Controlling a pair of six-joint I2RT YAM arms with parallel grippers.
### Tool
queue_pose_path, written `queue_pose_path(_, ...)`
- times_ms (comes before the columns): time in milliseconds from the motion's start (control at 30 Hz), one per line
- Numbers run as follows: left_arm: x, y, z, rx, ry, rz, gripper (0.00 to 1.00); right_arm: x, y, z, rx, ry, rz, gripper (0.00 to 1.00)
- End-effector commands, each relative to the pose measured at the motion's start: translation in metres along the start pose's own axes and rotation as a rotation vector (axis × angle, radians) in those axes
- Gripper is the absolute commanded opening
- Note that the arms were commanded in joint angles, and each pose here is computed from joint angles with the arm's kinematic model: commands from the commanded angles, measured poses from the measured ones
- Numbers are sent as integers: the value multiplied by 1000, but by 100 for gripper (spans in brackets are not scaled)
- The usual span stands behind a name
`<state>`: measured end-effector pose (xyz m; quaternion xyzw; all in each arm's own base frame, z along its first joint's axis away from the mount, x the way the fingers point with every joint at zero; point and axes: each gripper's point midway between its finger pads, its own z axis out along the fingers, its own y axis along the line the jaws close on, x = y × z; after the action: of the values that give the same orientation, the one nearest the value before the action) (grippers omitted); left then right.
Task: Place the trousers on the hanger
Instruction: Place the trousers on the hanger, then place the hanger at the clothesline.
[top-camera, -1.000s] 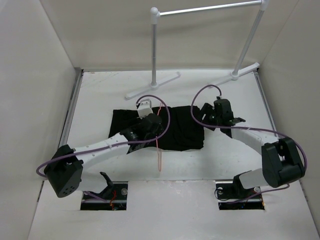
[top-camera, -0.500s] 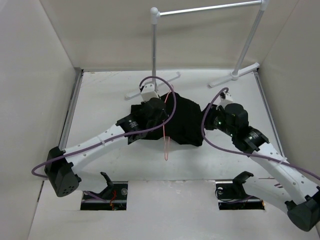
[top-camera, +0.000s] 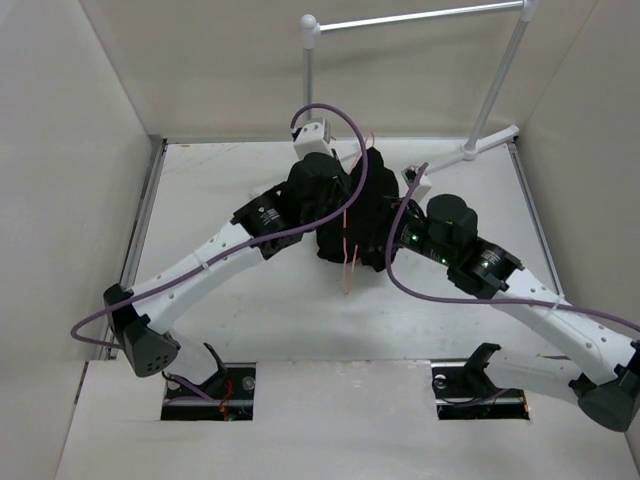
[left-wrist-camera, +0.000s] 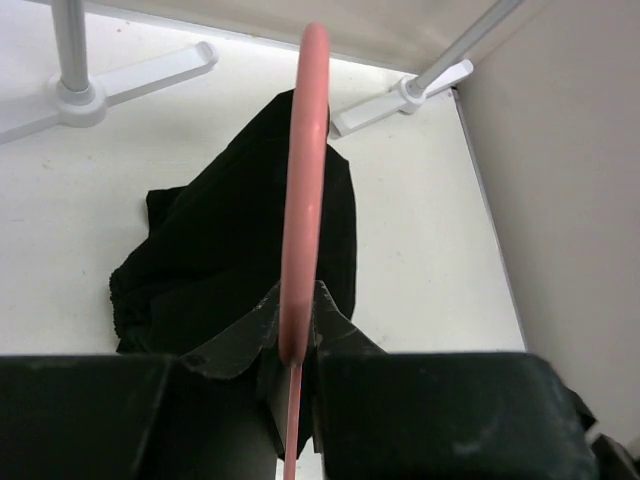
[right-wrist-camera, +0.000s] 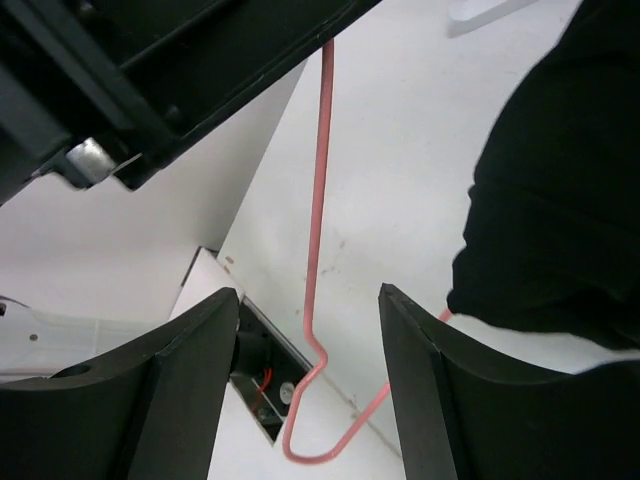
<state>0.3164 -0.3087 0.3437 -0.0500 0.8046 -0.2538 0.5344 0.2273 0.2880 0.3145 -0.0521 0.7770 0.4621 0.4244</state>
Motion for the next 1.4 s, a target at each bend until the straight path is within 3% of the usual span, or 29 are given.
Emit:
queue_pose_path(0, -39, -34, -16, 109, -77, -49, 1, -29, 31, 4, -97, -78, -18, 63)
queue_pose_path(200, -41, -48, -18, 146, -77, -62, 1, -35, 31, 20, -116, -98, -12, 52)
queue_pose_path(300, -41, -51, -18, 153, -79, -67, 1, -36, 31, 25, -120, -100, 3, 30)
queue_pose_path(400, -44, -46, -17, 145, -84, -72, 2, -39, 33, 22, -131, -122, 29, 15)
queue_pose_path(467, -46, -46, -17, 147, -87, -73, 7, -42, 33, 21, -142, -133, 61, 11)
queue_pose_path(533, -48, -52, -19, 180, -88, -74, 18, -45, 32, 19, -143, -143, 93, 9)
queue_pose_path(700, -60, -64, -24, 266, -100, -99, 73, -58, 34, 13, -155, -175, 114, 7)
queue_pose_path(800, -66, -66, -28, 294, -108, -108, 100, -66, 32, 13, -149, -188, 111, 6)
queue_pose_path(1000, -91, -71, -51, 389, -169, -137, 100, -91, 19, 15, -117, -232, 113, 5)
queue_pose_path(1167, -141, -69, -90, 470, -270, -172, 100, -118, 19, 16, -119, -272, 102, 5)
queue_pose_path(1367, -176, -25, -113, 394, -372, -198, 100, -167, 15, 8, -97, -353, 79, 4)
